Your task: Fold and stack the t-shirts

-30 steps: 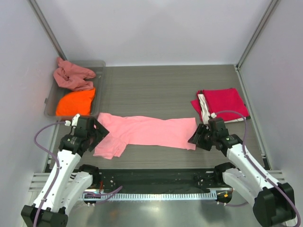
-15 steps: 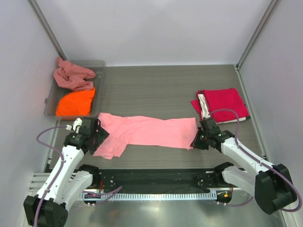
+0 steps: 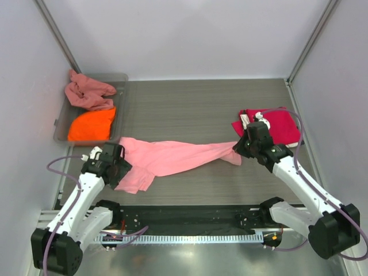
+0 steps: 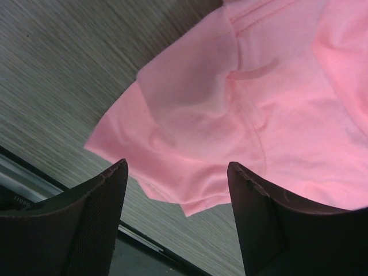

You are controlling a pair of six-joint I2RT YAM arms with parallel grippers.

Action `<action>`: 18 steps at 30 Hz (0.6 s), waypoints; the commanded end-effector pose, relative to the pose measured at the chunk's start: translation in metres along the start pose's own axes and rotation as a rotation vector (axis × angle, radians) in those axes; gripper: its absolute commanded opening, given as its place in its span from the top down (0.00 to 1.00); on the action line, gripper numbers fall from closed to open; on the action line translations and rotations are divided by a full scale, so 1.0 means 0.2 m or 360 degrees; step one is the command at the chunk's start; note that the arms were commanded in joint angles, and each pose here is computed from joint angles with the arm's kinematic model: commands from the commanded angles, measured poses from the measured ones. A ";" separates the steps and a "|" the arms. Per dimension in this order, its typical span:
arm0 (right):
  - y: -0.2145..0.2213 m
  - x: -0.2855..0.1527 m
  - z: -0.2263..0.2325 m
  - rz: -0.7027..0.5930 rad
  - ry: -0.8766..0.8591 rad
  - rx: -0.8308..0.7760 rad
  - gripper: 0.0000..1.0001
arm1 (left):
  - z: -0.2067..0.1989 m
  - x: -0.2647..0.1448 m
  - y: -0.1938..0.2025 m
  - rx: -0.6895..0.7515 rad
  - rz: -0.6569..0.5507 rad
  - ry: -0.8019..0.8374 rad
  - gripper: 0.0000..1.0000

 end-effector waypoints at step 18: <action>-0.11 0.25 0.02 -0.0143 0.0001 -0.0013 0.99 | 0.07 0.13 0.10 -0.0142 0.0113 -0.0300 0.43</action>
Point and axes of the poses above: each gripper's point midway between its finger pads, its own x axis out along the fingers, its own z axis along the line the jaws close on, y = z × x, the point moved 10 cm from there along -x, back along the fingers, and after that the axes turned 7 degrees about x, right-handed, at the moved point
